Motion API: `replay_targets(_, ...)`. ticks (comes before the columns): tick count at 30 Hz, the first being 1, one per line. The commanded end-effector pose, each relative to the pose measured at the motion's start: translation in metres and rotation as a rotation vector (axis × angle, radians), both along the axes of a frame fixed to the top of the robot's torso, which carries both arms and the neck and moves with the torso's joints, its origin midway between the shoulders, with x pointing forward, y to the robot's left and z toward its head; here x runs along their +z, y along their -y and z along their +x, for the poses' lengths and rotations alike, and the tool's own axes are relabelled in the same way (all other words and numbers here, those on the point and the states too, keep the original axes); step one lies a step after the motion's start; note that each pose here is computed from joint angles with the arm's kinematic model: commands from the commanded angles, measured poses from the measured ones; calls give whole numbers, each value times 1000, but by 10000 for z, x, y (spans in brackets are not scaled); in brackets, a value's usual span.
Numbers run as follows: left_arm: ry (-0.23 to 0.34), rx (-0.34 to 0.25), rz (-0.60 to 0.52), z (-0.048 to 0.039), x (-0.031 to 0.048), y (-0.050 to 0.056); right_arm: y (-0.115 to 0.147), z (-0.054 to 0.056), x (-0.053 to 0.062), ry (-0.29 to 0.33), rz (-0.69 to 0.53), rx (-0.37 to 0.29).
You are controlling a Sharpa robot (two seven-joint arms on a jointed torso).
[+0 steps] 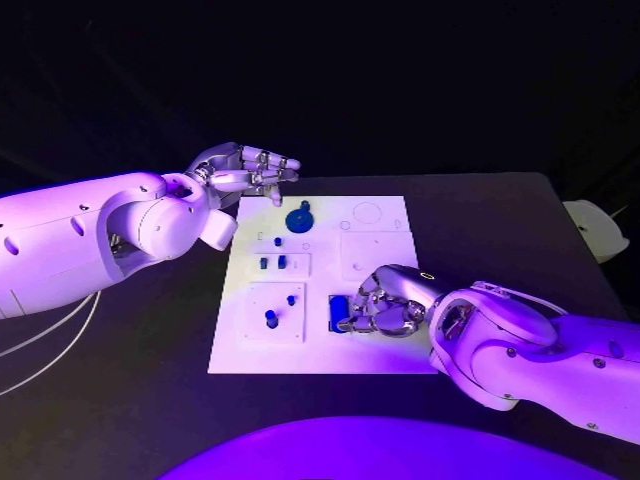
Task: Assemble the parts on the task board
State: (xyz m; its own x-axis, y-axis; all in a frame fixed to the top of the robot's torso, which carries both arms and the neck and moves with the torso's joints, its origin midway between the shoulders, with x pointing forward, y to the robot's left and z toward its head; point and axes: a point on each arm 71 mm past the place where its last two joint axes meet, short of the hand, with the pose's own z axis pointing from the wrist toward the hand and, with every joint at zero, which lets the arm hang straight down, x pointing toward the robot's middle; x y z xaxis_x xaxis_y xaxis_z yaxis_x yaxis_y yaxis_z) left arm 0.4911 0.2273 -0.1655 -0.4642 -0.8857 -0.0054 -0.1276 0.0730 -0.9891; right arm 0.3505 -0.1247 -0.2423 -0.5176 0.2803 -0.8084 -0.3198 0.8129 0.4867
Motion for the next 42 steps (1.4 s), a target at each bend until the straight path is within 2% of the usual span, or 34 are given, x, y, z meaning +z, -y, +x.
replay_targets(1,6,-21,-4,-9,8,23,-17,-22,-38,-16,-24,50)
replay_targets(13,3,-22,-2,-7,5,22,-5,95,-88,19,-19,-26)
replay_targets(24,-4,-34,7,-12,-2,28,-30,178,-126,45,-35,-42)
replay_targets(33,-5,-34,9,-14,-3,23,-43,150,-115,43,-33,-19)
replay_targets(42,-5,-33,10,-13,-4,13,83,85,-44,65,-5,-37)
